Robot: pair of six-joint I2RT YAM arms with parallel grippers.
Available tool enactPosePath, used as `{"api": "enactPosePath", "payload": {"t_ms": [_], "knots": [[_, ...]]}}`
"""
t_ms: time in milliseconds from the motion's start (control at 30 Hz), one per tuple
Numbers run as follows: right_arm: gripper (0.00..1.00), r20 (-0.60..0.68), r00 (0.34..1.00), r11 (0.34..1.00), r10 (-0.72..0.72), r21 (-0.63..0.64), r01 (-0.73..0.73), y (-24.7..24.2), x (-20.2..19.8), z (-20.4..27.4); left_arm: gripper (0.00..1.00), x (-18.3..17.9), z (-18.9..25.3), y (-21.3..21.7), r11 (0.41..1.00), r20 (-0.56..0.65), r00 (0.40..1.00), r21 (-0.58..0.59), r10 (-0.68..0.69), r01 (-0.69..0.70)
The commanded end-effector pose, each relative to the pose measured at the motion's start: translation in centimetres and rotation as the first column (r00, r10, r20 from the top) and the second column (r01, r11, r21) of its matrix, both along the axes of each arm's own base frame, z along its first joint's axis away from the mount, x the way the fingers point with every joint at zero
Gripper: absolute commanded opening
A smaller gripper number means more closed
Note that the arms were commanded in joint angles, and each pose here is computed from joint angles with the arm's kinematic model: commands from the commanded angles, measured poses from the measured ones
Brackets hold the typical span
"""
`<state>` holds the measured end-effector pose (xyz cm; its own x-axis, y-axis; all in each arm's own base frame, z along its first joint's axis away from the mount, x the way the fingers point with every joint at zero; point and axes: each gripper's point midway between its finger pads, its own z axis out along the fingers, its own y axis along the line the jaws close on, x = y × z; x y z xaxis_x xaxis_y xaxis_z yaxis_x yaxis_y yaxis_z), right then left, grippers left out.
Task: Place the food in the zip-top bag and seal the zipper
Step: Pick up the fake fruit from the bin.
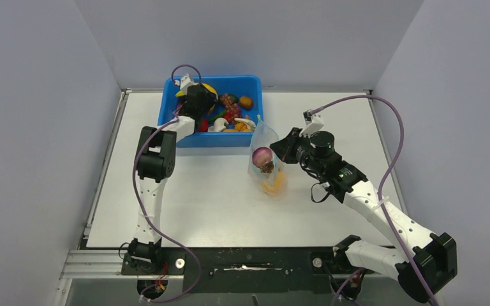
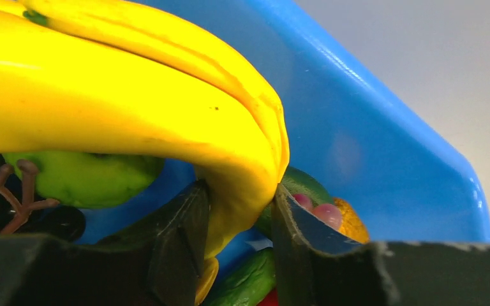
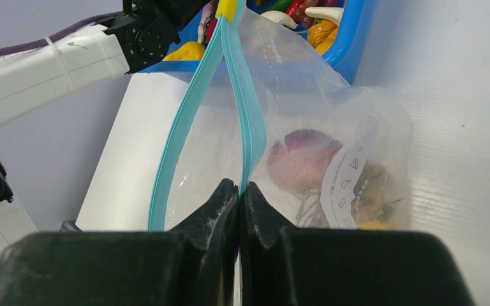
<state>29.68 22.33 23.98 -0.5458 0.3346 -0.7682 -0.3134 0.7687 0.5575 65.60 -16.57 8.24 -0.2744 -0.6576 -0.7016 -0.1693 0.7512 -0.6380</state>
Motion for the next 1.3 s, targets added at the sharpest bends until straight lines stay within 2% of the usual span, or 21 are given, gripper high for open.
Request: {"api": "enactPosePath", "payload": {"t_ms": [0, 200, 433, 633, 933, 1267], "knots": [[0.00, 0.075, 0.997, 0.999, 0.006, 0.045, -0.010, 0.0, 0.1, 2.4, 0.27, 0.5, 4.4, -0.6, 1.000, 0.112, 0.994, -0.009, -0.019, 0.020], [0.00, 0.062, 0.998, 0.997, 0.013, 0.070, -0.017, 0.2, -0.2, 2.3, 0.12, -0.5, 5.5, -0.6, 0.999, 0.118, 0.992, 0.015, -0.041, 0.040], [0.00, 0.048, 0.999, 0.997, 0.012, 0.079, -0.016, 0.3, -0.3, 2.0, 0.07, -1.8, 7.5, -0.6, 0.999, 0.148, 0.988, 0.014, -0.052, 0.050], [0.00, 0.038, 0.999, 0.996, 0.015, 0.088, -0.018, 0.5, -0.3, 2.0, 0.06, -3.5, 10.3, -0.5, 0.997, 0.186, 0.980, 0.018, -0.075, 0.073], [0.00, 0.018, 1.000, 0.994, 0.024, 0.109, -0.026, 0.9, -0.3, 2.1, 0.05, -8.2, 15.5, -0.5, 0.989, 0.238, 0.961, 0.002, -0.143, 0.146], [0.00, -0.010, 0.997, 0.982, 0.072, 0.174, -0.069, 2.1, -0.7, 2.8, 0.05, -15.6, 19.1, -2.5, 0.937, 0.199, 0.920, -0.025, -0.337, 0.348]]}}
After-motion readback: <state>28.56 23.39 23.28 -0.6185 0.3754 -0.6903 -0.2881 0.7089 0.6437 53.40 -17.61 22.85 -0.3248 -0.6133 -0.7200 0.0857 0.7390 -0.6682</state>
